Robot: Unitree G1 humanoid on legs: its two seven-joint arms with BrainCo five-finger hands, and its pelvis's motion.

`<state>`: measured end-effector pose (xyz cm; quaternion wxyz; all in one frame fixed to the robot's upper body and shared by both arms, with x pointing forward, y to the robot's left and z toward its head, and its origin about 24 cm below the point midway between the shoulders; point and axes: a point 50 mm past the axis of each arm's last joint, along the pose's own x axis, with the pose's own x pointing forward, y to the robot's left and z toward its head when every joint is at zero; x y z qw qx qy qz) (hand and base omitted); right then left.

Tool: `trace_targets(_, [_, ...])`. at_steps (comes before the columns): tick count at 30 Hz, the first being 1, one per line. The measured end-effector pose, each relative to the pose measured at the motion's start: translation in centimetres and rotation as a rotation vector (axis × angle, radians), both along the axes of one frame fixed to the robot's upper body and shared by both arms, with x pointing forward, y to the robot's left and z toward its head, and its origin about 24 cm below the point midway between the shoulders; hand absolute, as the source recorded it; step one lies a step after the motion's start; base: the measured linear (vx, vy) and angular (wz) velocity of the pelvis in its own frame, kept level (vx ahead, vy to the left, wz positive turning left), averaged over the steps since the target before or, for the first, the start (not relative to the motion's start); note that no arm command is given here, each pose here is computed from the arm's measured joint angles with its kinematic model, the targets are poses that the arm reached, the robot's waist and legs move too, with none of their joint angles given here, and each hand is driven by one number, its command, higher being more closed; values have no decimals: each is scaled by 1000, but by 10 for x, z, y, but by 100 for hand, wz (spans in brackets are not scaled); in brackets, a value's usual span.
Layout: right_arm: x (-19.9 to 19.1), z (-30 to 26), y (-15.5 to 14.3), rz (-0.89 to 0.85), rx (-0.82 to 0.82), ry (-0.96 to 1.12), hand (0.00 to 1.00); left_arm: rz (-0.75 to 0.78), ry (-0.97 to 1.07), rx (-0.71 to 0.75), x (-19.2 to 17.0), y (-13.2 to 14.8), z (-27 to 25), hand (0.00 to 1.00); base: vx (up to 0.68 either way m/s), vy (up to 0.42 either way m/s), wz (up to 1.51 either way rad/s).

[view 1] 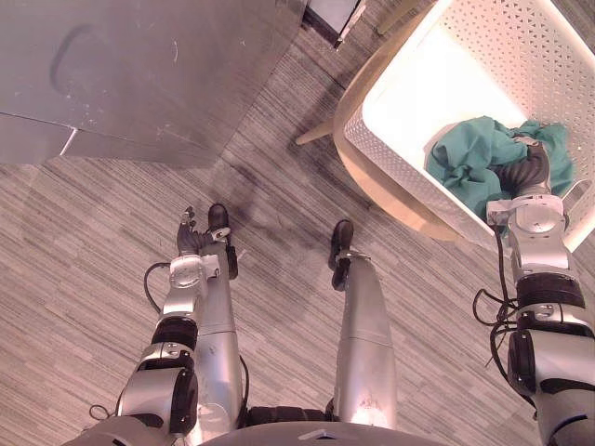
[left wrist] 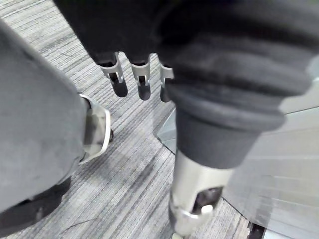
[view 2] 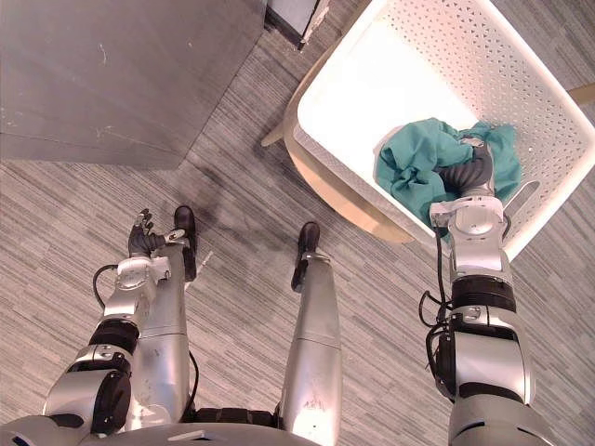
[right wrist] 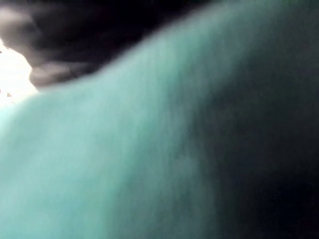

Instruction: Pick up the laundry basket with both hands and put the clothes into the washing machine.

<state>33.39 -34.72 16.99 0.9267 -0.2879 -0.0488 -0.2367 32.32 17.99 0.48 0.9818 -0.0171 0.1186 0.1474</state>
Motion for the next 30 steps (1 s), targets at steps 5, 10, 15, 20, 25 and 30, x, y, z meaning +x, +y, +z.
trace_targets(5, [-1,1,-1,-9,13,-16,100,6,-6,-18,0,0,0,0,23,-15,0])
trace_targets(10, [-13,-5,-16,-93,242,-135,100,13,-16,-40,3,-3,3,0,10,-2,0])
trace_targets(15, [-22,-12,-26,-200,677,-409,100,85,-15,-78,2,-1,3,0,39,-8,1])
trace_targets(20, [-19,7,-23,-147,921,-629,100,167,-7,-129,0,6,0,0,0,0,-2])
trace_targets(25, [-14,29,-15,-77,1067,-787,100,223,8,-174,-4,13,-5,0,0,0,-1])
trace_targets(30, [-6,44,3,15,1187,-884,100,275,33,-217,-7,17,-10,0,16,-8,0])
